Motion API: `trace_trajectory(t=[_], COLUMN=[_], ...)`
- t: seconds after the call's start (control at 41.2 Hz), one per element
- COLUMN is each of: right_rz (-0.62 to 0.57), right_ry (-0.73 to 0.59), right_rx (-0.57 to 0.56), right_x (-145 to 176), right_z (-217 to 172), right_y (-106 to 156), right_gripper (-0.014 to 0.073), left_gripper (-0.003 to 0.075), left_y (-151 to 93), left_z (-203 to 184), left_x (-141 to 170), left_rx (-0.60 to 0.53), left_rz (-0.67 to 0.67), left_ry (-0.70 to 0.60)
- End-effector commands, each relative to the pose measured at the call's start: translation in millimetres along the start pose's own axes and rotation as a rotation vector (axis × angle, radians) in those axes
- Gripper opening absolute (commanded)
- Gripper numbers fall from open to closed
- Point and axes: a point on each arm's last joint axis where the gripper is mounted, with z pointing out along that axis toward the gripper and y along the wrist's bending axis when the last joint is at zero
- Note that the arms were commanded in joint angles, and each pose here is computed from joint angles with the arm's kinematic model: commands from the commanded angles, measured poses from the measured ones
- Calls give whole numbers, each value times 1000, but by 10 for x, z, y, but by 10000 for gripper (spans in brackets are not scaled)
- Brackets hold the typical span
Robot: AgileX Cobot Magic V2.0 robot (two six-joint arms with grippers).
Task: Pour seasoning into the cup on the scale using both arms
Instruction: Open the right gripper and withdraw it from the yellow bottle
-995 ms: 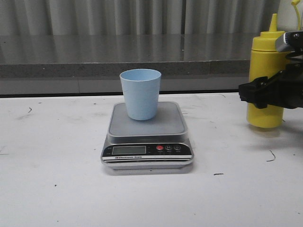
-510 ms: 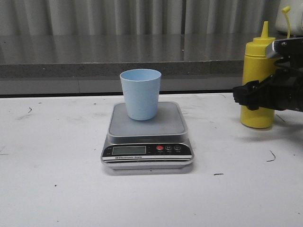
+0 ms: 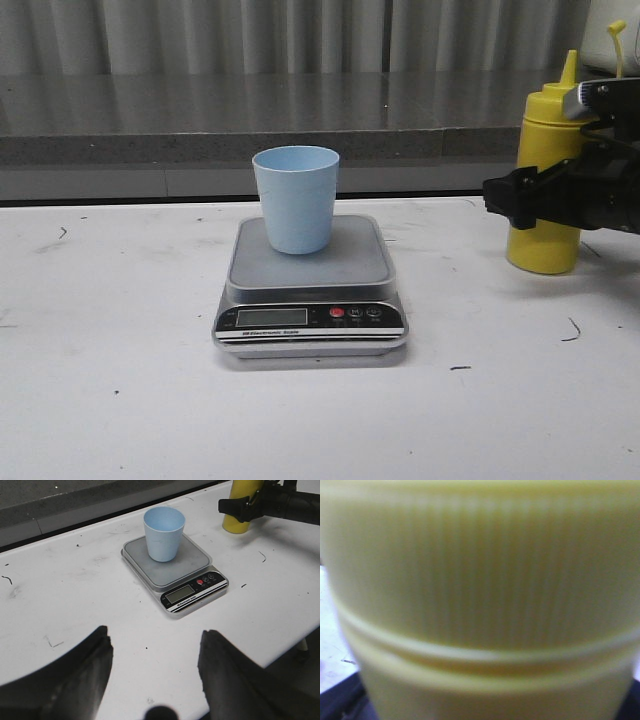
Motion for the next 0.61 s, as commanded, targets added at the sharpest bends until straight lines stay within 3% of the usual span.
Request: trace_trajectory(t=[0.0, 0.364, 0.582], right_rz=[3, 8, 9], right_ry=[-120, -91, 35], right_rx=[-8, -6, 33], right_x=[-297, -303, -272], right_z=[0, -176, -316], right_y=[-9, 51, 62], right_gripper=[640, 640, 640], left_gripper=[388, 388, 388], left_y=[-10, -10, -10], left_z=[-38, -38, -38], left_x=[-131, -131, -131], left_rx=[11, 11, 11], left_rz=[-7, -7, -7], left_ry=[-94, -94, -94])
